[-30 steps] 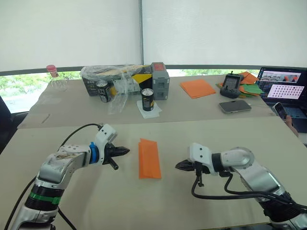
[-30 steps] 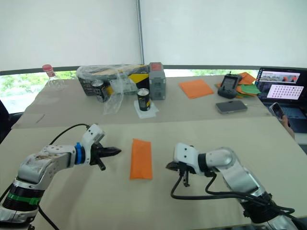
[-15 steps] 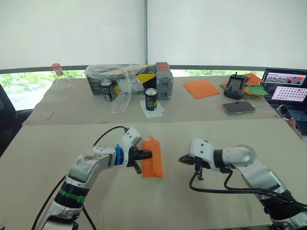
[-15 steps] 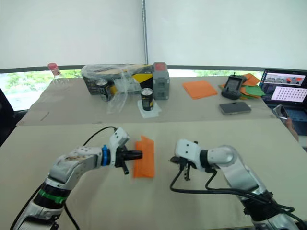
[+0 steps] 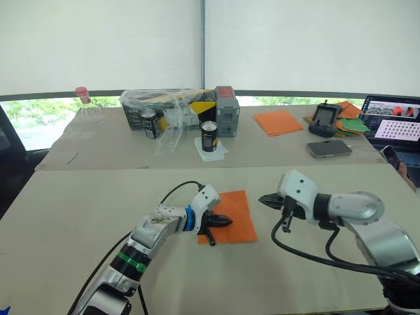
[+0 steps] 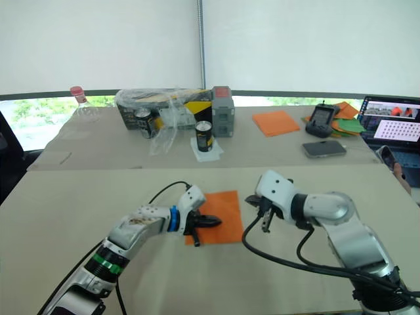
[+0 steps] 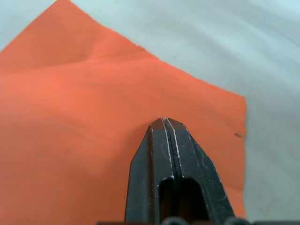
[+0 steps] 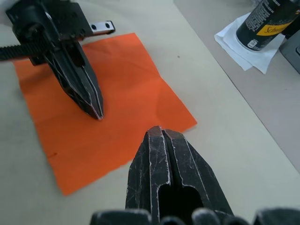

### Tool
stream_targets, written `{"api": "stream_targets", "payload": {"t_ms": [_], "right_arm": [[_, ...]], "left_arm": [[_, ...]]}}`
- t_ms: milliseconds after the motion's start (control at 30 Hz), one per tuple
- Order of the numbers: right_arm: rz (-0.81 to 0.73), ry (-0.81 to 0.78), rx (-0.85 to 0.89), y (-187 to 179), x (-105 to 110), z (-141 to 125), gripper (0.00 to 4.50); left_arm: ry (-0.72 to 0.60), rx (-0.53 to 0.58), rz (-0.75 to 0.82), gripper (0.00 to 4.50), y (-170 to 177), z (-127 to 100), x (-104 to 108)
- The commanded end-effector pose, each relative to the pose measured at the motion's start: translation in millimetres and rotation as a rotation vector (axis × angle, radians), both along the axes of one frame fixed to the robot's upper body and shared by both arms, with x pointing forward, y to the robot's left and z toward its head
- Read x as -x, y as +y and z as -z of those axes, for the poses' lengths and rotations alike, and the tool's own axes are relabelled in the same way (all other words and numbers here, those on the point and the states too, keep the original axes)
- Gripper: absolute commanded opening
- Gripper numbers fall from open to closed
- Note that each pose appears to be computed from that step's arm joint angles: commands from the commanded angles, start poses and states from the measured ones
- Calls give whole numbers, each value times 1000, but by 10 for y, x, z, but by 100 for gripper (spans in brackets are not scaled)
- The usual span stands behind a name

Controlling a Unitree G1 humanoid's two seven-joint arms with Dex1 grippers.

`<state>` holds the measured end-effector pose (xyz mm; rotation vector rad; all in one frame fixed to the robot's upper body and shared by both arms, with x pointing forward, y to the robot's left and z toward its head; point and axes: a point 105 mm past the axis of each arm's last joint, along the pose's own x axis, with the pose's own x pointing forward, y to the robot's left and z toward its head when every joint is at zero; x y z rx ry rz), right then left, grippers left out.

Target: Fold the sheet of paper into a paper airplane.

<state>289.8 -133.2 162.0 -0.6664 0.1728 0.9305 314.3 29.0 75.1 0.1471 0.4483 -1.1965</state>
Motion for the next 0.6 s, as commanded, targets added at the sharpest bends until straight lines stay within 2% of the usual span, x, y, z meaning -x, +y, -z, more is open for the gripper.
{"api": "stream_targets", "payload": {"t_ms": [33, 100, 167, 300, 400, 467, 567, 600], "right_arm": [[-18, -26, -1, 126, 6, 16, 1], [18, -22, 24, 113, -87, 136, 1], [113, -49, 77, -19, -283, 253, 1], [216, -101, 72, -135, -578, 262, 1], [289, 26, -181, -83, -702, 182, 1], [295, 58, -244, -63, -716, 137, 1], [288, 137, -301, -40, -676, 124, 89], [313, 211, -392, -10, -672, 119, 126]], "left_arm": [[32, -54, 6, 0, 28, 167, 38], [31, -58, -4, 0, 54, 181, 36], [21, -58, -31, 0, 115, 159, 16], [13, -62, -73, 0, 226, 132, 2], [17, -63, -87, 0, 250, 148, 47], [18, -63, -92, 0, 251, 149, 58], [14, -57, -111, 0, 242, 143, 44], [9, -57, -113, 0, 235, 139, 38]]}}
